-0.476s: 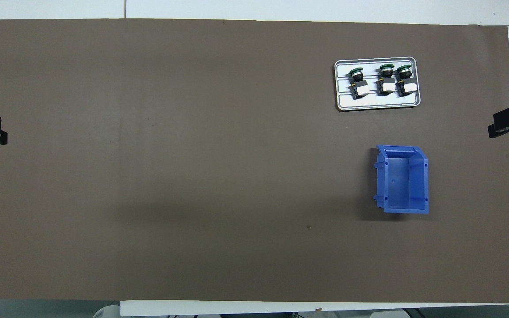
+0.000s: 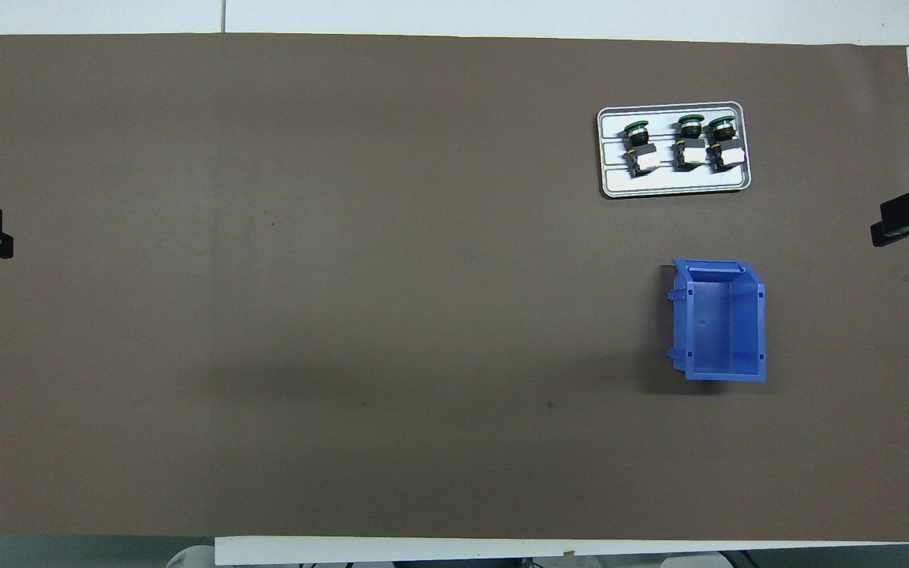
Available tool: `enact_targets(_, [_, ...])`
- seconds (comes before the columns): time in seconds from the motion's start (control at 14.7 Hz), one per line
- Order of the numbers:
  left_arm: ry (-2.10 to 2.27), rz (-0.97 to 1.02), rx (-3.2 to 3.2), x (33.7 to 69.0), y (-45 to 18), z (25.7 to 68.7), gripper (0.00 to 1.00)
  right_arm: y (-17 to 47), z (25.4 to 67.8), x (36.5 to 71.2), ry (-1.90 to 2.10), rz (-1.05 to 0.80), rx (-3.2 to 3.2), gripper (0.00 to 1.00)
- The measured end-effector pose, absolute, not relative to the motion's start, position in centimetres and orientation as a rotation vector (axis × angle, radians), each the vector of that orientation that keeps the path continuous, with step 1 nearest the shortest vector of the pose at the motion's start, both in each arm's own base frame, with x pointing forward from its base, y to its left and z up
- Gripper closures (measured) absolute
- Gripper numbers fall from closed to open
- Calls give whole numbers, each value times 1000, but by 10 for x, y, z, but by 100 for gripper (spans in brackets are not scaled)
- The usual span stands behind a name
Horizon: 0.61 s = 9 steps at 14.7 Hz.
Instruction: Place and press button with both arms
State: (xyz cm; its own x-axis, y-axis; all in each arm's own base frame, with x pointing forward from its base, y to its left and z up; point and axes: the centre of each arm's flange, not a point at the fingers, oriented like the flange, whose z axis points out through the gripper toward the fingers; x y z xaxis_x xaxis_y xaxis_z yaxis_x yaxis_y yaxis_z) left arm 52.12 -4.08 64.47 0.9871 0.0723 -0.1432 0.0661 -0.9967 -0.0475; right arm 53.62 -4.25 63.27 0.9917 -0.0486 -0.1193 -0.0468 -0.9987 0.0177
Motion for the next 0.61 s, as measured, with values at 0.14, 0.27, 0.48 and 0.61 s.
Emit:
enact_targets(0.14, [-108,225,-3089,521,-41,645,0,-40,632,536,-48,-192,3123,0])
enact_targets(0.27, [-108,225,-3089,521,-41,645,0,-30,632,537,38,-185,3141,0])
enact_targets(0.48, [-108,225,-3089,521,-41,645,0,-5,622,557,121,-95,3150,1])
enact_targets(0.61, [-108,225,-3089,521,-41,645,0,26,591,586,145,-42,3148,2])
